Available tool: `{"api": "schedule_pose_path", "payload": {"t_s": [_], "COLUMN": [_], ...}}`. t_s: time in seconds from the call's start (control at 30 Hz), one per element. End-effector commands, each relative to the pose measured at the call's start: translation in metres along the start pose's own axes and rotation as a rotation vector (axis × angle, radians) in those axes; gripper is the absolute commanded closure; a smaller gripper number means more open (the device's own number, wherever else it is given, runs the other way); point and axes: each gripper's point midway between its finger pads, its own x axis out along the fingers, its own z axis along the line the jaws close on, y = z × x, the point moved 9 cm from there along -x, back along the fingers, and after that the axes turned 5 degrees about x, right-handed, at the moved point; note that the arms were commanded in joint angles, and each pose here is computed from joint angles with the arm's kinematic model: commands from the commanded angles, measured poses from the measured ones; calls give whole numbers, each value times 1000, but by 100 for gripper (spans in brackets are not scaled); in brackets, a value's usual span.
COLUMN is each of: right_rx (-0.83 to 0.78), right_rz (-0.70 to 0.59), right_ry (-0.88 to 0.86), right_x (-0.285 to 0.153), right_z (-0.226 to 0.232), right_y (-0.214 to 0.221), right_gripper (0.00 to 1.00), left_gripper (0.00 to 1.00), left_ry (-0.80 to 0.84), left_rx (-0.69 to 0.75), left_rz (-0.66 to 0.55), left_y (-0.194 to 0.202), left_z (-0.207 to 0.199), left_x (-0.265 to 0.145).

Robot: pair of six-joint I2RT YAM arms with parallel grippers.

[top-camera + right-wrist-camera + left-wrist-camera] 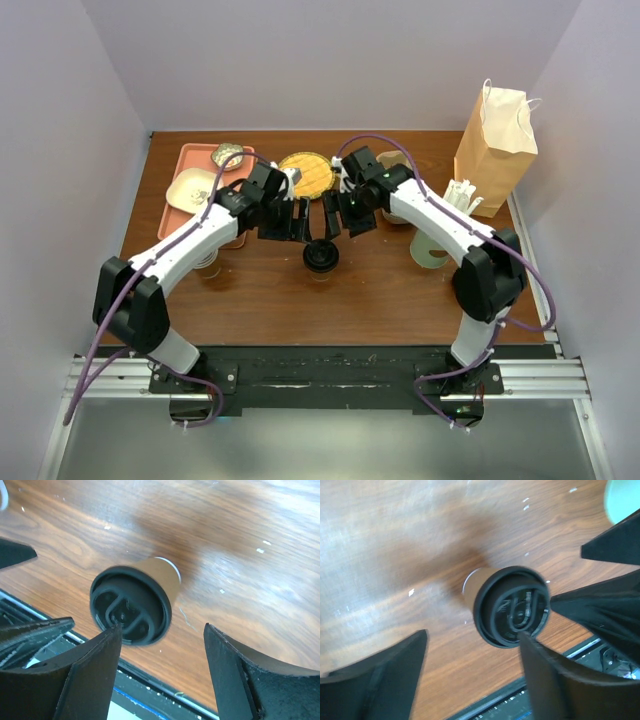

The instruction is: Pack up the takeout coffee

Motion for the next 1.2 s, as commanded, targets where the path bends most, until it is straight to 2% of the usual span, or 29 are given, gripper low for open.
{"api": "schedule_pose_path", "payload": {"t_s": [0.0, 0.03, 0.13, 0.23, 0.37, 0.5, 1.0, 1.17], "right_rx": [21, 23, 37, 43, 58, 74, 98, 104], "right_rz": [-195, -263, -359, -446, -544, -617, -659, -672], "right_ry": [31, 35, 52, 61, 77, 79, 76, 75], "right_x": [-78, -99, -131, -165, -198, -221, -223, -227], "right_z": [14, 16, 17, 15, 11, 9, 8, 9], "right_y": [-11, -11, -7, 3, 17, 26, 24, 24], "right_gripper": [29, 29, 27, 22, 14, 12, 12, 12], "left_gripper": [15, 13, 8, 5, 2, 1, 8, 17], "left_ry": [84, 37, -52, -101, -121, -121, -59, 12], "left_rx": [163, 229, 361, 454, 502, 525, 555, 539], "left_rz": [-199, -220, -236, -209, -160, -120, -43, -26], "left_y": [-20, -18, -15, -11, -8, -7, 7, 12], "left_z": [-19, -26, -43, -57, -61, -61, -62, -66], "left_x": [-32, -32, -31, -20, -4, 9, 33, 39]}}
